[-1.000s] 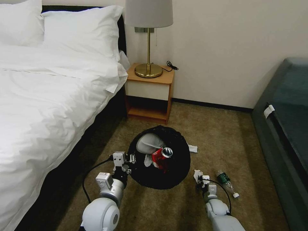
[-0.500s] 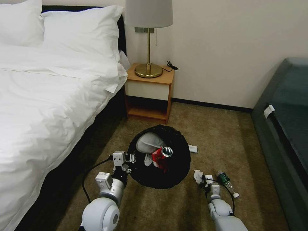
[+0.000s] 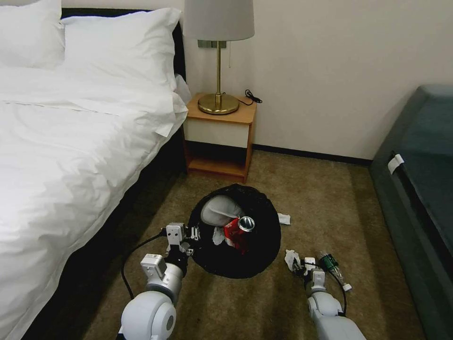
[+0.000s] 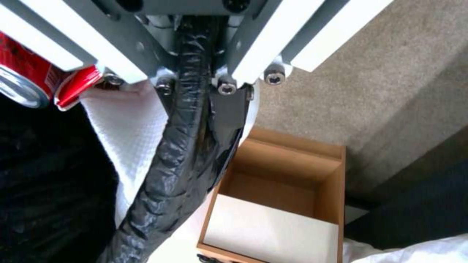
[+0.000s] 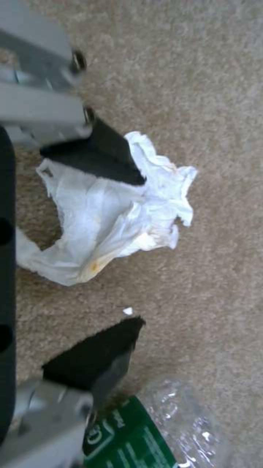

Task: Pick up the trash bin, then pick up the garbage on the floor and place it into the trash bin.

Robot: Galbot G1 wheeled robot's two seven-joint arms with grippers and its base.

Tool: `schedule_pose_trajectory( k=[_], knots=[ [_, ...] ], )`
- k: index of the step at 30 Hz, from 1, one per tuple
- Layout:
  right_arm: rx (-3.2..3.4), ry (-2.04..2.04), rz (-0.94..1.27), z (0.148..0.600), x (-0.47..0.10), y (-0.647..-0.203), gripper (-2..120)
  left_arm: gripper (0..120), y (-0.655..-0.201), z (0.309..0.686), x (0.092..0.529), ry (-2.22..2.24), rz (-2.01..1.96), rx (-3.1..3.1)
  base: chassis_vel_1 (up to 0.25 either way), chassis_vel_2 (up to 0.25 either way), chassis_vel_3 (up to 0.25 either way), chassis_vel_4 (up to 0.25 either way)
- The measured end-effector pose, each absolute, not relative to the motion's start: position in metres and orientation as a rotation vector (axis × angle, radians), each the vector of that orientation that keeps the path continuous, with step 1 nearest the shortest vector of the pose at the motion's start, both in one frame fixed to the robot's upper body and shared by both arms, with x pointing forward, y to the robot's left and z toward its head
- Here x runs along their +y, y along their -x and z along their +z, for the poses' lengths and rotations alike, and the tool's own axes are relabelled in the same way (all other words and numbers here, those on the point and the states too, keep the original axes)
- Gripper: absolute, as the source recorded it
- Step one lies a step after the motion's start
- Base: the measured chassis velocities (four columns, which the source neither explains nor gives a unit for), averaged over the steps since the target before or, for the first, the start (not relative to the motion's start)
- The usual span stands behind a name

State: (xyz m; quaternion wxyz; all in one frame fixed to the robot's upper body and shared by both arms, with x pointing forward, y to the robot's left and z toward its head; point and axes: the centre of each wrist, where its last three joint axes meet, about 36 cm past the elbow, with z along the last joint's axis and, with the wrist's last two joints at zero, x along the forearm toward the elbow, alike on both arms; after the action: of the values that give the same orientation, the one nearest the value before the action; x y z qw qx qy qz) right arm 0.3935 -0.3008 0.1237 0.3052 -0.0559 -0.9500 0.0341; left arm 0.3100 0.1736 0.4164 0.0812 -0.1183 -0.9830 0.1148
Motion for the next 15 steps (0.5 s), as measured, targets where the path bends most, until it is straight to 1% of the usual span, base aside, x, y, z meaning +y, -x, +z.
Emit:
schedule_pose_trajectory(
  k=[1, 2, 3, 5, 6, 8, 15],
  knots=[
    [-2.515, 0.148, 0.09, 0.124, -0.301, -0.393, 78, 0, -0.31, 0.416, 0.174, 0.354, 0.343, -2.938, 0.0, 0.0, 0.0, 0.0],
    [-2.511, 0.151, 0.088, 0.121, -0.301, -0.394, 85, 0, -0.309, 0.417, 0.174, 0.354, 0.342, -2.939, 0.0, 0.0, 0.0, 0.0],
    [-2.511, 0.151, 0.088, 0.121, -0.301, -0.394, 85, 0, -0.309, 0.417, 0.174, 0.354, 0.342, -2.939, 0.0, 0.0, 0.0, 0.0],
    [-2.504, 0.149, 0.086, 0.118, -0.301, -0.395, 96, 0, -0.308, 0.417, 0.174, 0.354, 0.34, -2.939, 0.0, 0.0, 0.0, 0.0],
    [-2.504, 0.149, 0.086, 0.118, -0.301, -0.395, 96, 0, -0.308, 0.417, 0.174, 0.354, 0.34, -2.939, 0.0, 0.0, 0.0, 0.0],
    [-2.505, 0.146, 0.084, 0.118, -0.3, -0.398, 99, 0, -0.308, 0.417, 0.174, 0.353, 0.337, -2.939, 0.0, 0.0, 0.0, 0.0],
    [-2.506, 0.139, 0.084, 0.119, -0.3, -0.406, 100, 0, -0.307, 0.417, 0.175, 0.351, 0.333, -2.939, 0.0, 0.0, 0.0, 0.0]
  ],
)
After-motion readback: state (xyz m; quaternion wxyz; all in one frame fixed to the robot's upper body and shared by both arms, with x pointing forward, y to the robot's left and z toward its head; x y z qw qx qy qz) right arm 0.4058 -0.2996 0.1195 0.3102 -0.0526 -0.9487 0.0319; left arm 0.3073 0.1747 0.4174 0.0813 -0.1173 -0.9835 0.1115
